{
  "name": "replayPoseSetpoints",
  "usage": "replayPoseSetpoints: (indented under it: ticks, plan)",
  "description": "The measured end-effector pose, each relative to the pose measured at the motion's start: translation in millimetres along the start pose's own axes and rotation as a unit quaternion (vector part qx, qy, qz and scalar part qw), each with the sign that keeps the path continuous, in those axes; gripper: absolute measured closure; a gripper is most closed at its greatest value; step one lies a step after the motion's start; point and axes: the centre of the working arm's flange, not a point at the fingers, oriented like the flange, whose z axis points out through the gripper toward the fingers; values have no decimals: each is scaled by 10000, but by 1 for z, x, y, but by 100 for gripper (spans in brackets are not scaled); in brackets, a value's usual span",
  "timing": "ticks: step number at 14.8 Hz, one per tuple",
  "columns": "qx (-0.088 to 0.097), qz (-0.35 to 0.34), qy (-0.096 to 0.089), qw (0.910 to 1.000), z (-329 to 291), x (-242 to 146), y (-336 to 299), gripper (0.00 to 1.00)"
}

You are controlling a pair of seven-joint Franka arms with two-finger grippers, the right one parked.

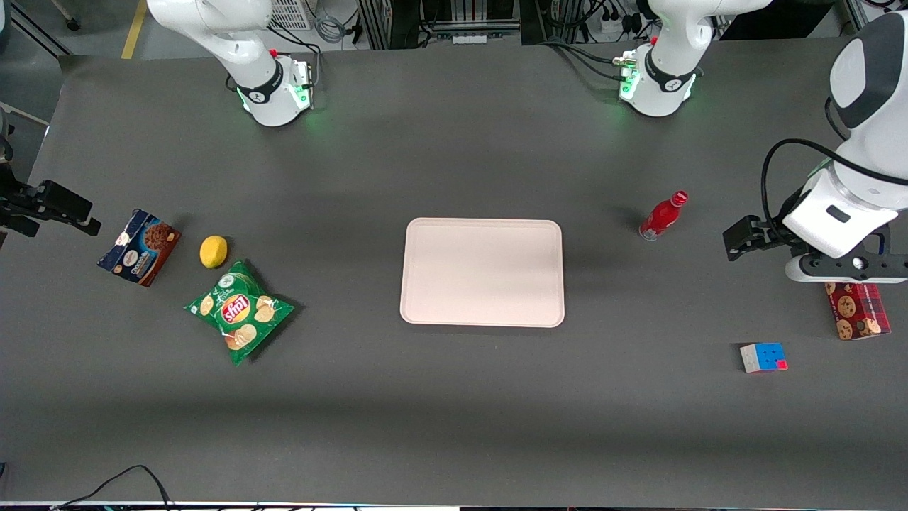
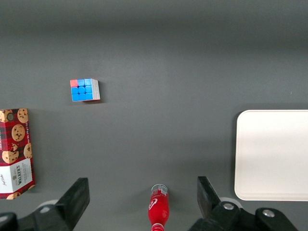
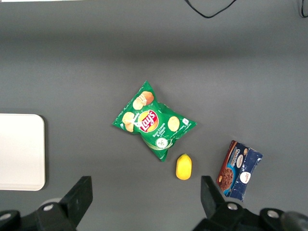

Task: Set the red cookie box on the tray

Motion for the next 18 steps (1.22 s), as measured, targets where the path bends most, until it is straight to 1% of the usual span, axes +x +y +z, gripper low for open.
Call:
replayPoseSetpoints:
  ticks: [18]
  plan:
    - [-58,51,6,10000,-1,-1,8,0]
